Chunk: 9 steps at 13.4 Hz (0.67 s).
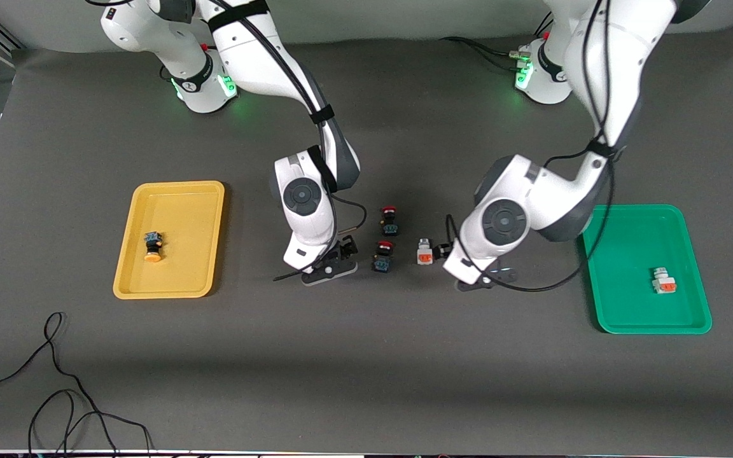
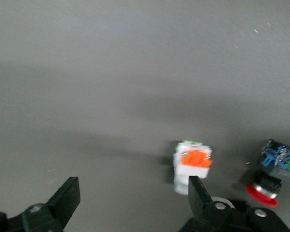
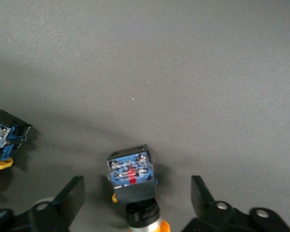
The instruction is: Place green and yellow buttons in trays
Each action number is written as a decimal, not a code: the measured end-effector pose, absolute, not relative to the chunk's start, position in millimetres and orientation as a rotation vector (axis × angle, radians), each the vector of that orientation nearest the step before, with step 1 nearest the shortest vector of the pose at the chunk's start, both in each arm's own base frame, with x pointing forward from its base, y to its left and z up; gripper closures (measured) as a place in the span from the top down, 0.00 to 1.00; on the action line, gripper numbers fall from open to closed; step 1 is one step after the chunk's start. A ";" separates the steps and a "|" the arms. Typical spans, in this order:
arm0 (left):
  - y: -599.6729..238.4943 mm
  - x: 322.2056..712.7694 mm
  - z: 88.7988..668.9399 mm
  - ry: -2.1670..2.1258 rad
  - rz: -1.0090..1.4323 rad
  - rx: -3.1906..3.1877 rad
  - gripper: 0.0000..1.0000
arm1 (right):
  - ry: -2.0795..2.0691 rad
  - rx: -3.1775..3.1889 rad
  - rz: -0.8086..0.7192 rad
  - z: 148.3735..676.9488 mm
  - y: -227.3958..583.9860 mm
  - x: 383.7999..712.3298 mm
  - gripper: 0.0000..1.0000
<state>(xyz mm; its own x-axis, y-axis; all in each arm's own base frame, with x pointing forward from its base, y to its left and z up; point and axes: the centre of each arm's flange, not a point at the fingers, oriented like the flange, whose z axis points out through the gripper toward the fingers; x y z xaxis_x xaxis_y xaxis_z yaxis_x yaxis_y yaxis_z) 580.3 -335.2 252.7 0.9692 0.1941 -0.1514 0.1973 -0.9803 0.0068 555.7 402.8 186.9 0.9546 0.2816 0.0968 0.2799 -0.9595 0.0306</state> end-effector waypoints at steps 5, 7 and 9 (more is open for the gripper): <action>-371.1 566.6 172.2 0.309 -0.215 3.030 0.99 | 0.426 3.098 0.165 188.2 399.3 559.6 0.41; -374.2 567.1 173.7 0.304 -0.211 3.028 1.00 | 0.423 3.102 0.171 190.6 399.4 561.2 0.41; -382.1 564.0 176.1 0.285 -0.208 3.029 0.99 | 0.410 3.119 0.159 207.9 400.5 565.5 0.41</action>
